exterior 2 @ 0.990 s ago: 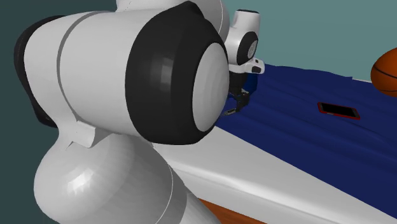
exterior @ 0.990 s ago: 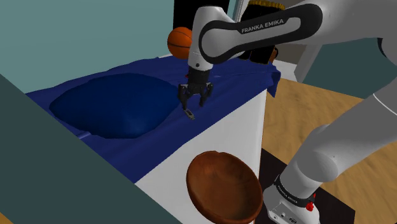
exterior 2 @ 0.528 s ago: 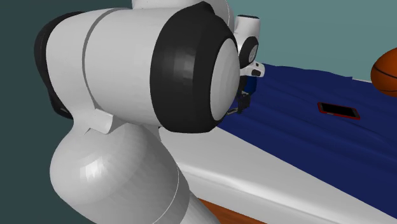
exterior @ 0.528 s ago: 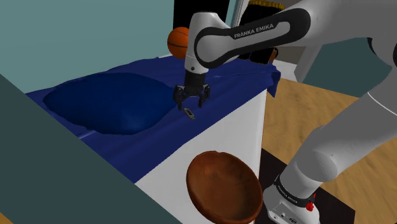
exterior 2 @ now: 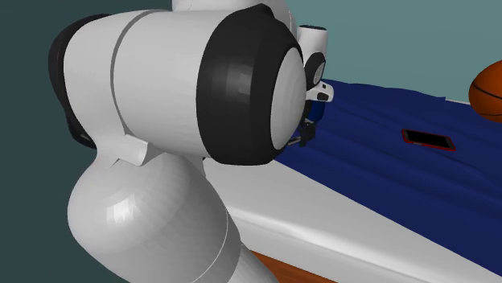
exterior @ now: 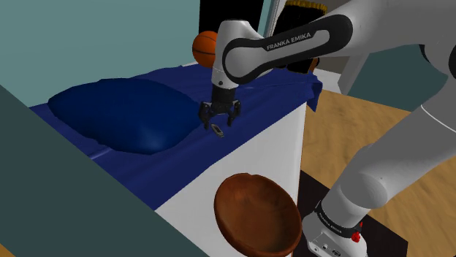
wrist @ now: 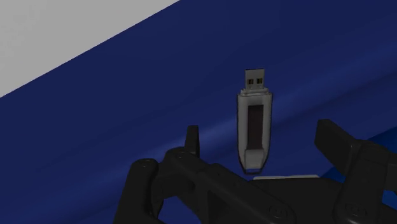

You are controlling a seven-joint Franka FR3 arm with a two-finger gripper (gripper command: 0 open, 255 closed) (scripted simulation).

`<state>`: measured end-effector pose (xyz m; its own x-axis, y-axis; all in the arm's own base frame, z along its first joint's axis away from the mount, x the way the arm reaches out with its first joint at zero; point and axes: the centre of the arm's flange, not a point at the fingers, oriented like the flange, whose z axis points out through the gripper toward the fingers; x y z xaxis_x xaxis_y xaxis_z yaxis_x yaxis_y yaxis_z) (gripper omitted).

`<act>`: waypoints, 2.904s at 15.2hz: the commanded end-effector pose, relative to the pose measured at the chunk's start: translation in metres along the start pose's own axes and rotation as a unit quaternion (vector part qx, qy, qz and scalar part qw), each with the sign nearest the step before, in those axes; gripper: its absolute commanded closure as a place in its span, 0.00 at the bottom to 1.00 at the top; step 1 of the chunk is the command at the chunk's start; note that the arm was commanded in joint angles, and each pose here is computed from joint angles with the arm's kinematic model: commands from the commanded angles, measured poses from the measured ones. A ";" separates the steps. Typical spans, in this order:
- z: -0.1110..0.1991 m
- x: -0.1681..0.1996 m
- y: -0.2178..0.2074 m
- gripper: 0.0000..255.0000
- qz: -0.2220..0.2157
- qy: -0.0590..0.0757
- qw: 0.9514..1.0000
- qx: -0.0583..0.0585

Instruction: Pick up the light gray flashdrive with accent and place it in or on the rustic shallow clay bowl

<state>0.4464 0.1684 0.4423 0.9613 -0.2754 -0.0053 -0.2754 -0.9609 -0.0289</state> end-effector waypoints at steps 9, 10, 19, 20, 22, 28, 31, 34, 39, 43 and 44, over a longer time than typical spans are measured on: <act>0.000 0.000 0.000 1.00 0.000 0.000 1.000 0.000; 0.000 0.000 0.000 1.00 0.000 0.000 1.000 0.000; -0.019 -0.023 -0.006 0.00 0.140 -0.012 0.990 0.002; -0.014 -0.023 -0.006 0.00 0.140 -0.012 0.990 0.002; -0.003 -0.024 -0.006 0.00 0.140 -0.012 0.990 0.002; 0.005 -0.024 -0.006 0.00 0.140 -0.012 0.990 0.002; 0.005 -0.024 -0.006 0.00 0.140 -0.012 0.990 0.002; 0.005 -0.024 -0.005 1.00 0.140 -0.012 0.990 0.002; 0.005 -0.024 -0.005 1.00 0.140 -0.012 0.990 0.002; -0.006 -0.024 -0.006 1.00 0.140 -0.012 0.990 0.002; -0.011 -0.024 -0.006 1.00 0.140 -0.012 0.990 0.002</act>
<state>0.4251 0.1803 0.4496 0.8461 -0.5318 -0.0353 -0.5327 -0.8458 -0.0285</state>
